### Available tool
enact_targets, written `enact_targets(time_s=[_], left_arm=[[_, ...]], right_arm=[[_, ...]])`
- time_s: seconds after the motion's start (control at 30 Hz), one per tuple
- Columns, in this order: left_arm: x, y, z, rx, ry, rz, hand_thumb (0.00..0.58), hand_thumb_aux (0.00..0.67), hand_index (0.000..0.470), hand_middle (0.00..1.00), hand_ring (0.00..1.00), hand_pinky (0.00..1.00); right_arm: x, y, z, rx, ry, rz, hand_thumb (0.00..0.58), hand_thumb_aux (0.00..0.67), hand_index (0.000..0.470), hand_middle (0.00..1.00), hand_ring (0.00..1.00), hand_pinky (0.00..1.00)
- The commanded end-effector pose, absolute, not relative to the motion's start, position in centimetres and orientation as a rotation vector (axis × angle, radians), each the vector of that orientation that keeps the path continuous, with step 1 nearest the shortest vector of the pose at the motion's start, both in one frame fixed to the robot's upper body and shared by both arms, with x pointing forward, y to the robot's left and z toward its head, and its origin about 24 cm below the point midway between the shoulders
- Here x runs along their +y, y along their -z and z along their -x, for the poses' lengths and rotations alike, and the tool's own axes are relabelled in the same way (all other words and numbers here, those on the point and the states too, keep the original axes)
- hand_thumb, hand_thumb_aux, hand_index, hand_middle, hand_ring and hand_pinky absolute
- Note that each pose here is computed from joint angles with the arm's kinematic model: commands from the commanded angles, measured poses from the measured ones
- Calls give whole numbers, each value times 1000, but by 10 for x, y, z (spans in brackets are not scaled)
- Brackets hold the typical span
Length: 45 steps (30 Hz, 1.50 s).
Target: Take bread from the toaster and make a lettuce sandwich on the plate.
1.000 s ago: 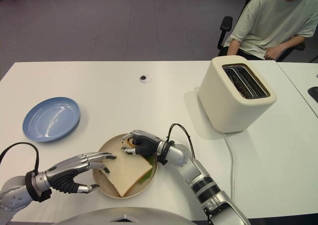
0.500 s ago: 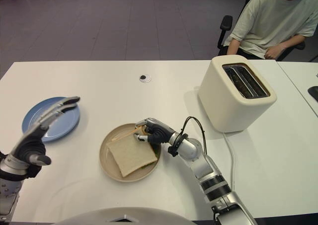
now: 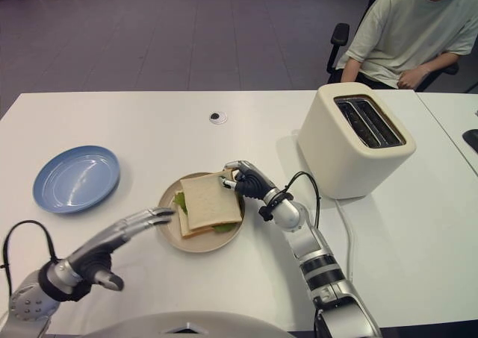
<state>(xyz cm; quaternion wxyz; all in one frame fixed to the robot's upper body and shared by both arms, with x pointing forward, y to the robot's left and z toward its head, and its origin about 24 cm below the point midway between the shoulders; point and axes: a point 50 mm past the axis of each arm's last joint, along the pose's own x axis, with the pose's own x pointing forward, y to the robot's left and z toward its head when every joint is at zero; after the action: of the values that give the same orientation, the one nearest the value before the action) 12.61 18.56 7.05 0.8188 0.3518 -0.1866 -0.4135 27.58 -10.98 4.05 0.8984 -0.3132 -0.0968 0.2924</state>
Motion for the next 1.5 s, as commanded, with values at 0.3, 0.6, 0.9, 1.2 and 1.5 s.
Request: enact_targets(time_s=[0.3,0.6,0.9,1.2,1.5], left_arm=[[156,-63,-172,-558,999,-1208,0,0,0,0,0,0],[175,-45,-185,-473,918,-1244,0,0,0,0,0,0],[196,-2,-168,-178,1050,-1173,0,0,0,0,0,0],[201,2,-167,-113,1058,-1132,144,89,63,0,0,0],[187,-105,-202,-816,380,-753,0,0,0,0,0,0]], right_arm=[[-89,-25,-267,-260,-703,866,580,670,470,1000,1000,1000],[-90,-23,-266,-254,-713,865,580,670,470,1000,1000,1000],[-99,-40,-273,-303,-639,826,0,0,0,0,0,0],[-153,-150,-279,-662,-195,706,0,0,0,0,0,0],[-151,-137,-241,-650,-305,648,0,0,0,0,0,0]])
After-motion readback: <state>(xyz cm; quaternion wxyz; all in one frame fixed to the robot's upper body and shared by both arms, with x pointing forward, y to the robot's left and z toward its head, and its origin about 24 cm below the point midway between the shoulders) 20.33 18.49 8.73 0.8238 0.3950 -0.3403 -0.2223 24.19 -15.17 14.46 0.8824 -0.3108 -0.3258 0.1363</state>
